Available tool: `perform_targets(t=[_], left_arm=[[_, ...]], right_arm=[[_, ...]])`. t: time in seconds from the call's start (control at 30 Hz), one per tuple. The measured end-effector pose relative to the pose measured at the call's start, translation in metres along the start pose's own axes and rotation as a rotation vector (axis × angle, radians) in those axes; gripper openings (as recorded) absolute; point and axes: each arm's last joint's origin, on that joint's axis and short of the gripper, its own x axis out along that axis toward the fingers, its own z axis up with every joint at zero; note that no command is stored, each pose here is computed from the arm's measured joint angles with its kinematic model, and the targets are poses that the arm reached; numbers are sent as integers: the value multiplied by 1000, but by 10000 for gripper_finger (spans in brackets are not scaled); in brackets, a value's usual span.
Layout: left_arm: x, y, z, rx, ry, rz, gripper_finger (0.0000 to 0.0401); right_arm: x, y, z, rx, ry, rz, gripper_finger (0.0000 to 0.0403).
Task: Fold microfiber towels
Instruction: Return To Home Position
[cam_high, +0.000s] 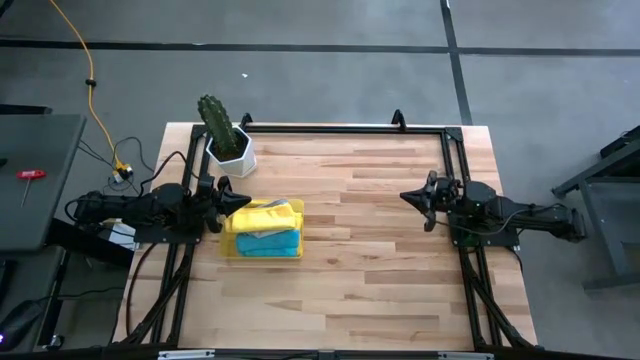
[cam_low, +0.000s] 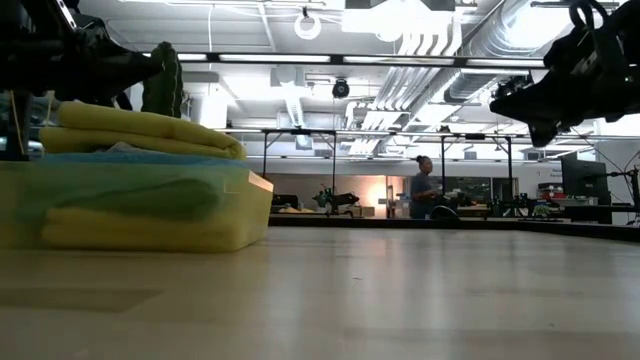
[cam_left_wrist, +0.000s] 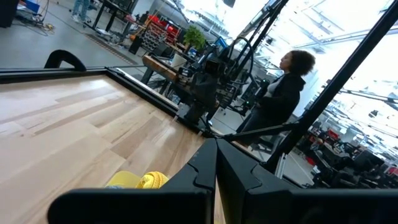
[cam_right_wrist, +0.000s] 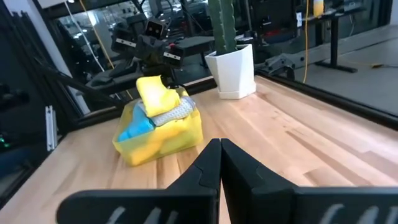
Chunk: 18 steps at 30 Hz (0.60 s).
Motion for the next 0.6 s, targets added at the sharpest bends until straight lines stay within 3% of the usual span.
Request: perform_targets(t=[0.6], left_arm=[[0,0,0,0,0,0,1]], right_arm=[[0,0,0,32,1,-1,0]])
